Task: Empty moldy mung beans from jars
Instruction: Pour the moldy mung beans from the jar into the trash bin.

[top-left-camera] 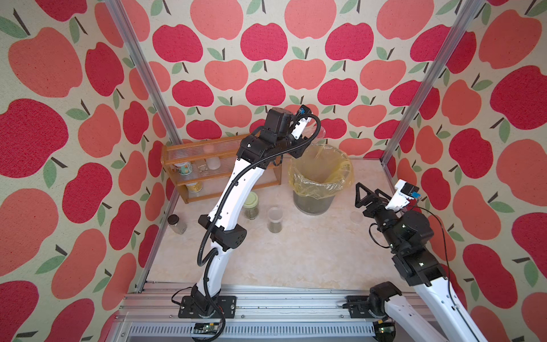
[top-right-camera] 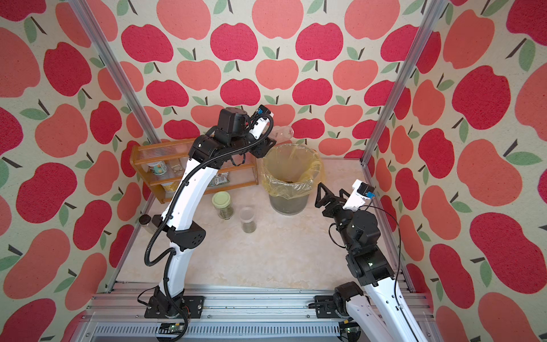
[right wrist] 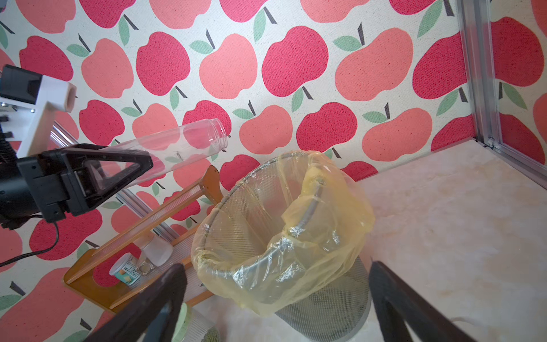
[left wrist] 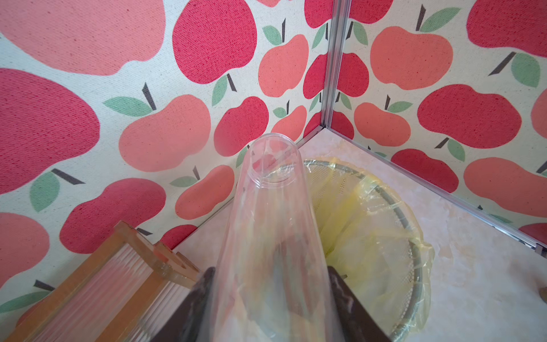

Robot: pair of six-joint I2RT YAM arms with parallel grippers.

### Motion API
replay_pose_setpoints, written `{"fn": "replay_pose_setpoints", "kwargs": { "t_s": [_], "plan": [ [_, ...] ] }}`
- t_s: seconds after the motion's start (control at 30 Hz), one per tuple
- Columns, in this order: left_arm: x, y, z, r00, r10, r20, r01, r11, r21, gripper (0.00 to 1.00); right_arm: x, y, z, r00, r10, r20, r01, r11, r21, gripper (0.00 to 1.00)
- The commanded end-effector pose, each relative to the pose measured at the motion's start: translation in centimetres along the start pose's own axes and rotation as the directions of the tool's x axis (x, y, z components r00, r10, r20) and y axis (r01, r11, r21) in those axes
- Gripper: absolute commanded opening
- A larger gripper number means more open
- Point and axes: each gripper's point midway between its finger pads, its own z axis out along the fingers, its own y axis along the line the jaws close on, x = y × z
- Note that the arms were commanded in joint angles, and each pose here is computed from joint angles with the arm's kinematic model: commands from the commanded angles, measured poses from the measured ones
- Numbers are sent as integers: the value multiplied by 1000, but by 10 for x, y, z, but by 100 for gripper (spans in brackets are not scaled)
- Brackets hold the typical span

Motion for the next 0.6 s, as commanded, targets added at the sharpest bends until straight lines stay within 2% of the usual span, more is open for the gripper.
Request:
{"fn": "replay_pose_setpoints", "kwargs": {
  "t_s": [0.0, 0.13, 0.33, 0.57],
  "plan": [
    [52, -41, 16, 982, 36, -187, -25, 998, 59, 37, -12, 3, -5, 999, 13, 46, -12, 1000, -11, 99],
    [38, -35, 3, 998, 6, -61, -2, 998, 63, 38, -13, 3, -3, 999, -9, 41, 9, 1000, -5, 99],
    [27, -24, -1, 996, 21, -81, -18, 999, 42, 37, -14, 2, -2, 999, -8, 47, 8, 1000, -5, 99],
    [24, -23, -1, 998, 44, -51, -42, 999, 31, 37, -8, 7, 6, 1000, 5, 25, -5, 999, -35, 99]
  ]
}}
